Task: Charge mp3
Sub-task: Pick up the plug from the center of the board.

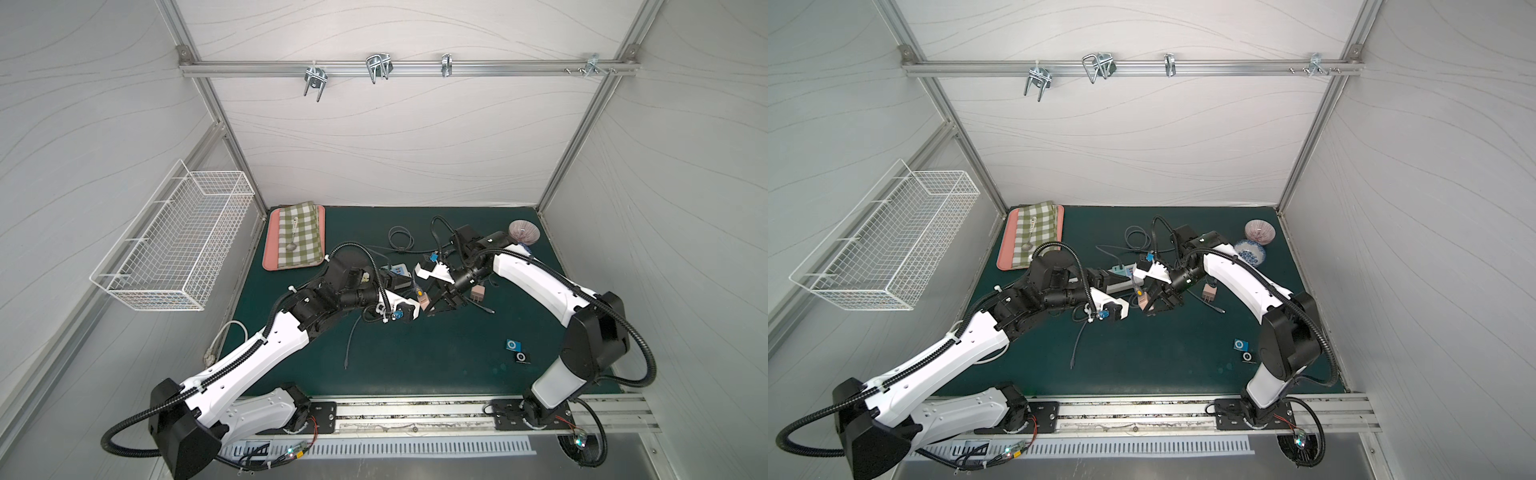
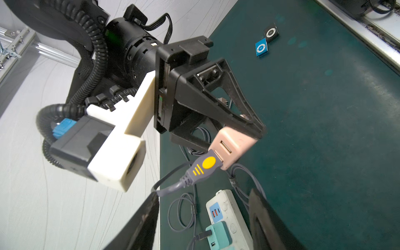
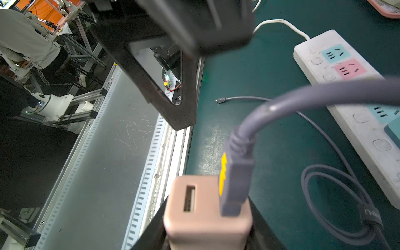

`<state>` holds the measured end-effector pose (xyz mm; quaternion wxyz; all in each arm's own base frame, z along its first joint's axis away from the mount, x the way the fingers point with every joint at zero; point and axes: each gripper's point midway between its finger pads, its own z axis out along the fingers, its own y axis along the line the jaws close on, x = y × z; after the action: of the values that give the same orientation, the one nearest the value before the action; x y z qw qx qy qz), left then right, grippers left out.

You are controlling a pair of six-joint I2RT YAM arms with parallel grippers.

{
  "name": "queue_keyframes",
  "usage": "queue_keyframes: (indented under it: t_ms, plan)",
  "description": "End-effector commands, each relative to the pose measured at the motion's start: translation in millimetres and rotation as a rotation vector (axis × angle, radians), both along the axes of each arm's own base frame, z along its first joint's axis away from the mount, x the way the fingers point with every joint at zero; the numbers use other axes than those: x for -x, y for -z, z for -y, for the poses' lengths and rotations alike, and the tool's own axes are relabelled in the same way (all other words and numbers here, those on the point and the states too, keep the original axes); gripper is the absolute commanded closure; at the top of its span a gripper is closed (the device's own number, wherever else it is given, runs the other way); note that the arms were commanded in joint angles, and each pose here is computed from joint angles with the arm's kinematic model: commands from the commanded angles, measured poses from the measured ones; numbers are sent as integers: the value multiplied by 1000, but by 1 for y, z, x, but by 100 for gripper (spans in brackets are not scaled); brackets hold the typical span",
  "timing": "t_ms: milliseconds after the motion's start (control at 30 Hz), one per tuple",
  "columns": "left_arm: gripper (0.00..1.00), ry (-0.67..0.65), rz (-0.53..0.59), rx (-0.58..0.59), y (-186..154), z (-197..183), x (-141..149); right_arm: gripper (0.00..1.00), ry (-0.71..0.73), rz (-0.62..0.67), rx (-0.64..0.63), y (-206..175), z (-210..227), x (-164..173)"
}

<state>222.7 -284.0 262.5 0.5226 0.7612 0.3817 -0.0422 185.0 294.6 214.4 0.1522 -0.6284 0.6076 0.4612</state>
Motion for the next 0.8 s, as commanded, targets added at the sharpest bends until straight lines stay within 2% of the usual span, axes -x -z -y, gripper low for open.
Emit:
queue_keyframes:
  t_ms: [0, 367, 767]
  plan:
    - [40, 65, 54, -6, -9, 13, 0, 63, -40, 0, -8, -3, 2, 12]
    - [39, 126, 38, -61, 10, 31, -1, 63, -52, 10, 14, -4, 1, 16]
    - [67, 146, 41, -116, 26, 36, 5, 61, -62, -10, -26, -15, -1, 20]
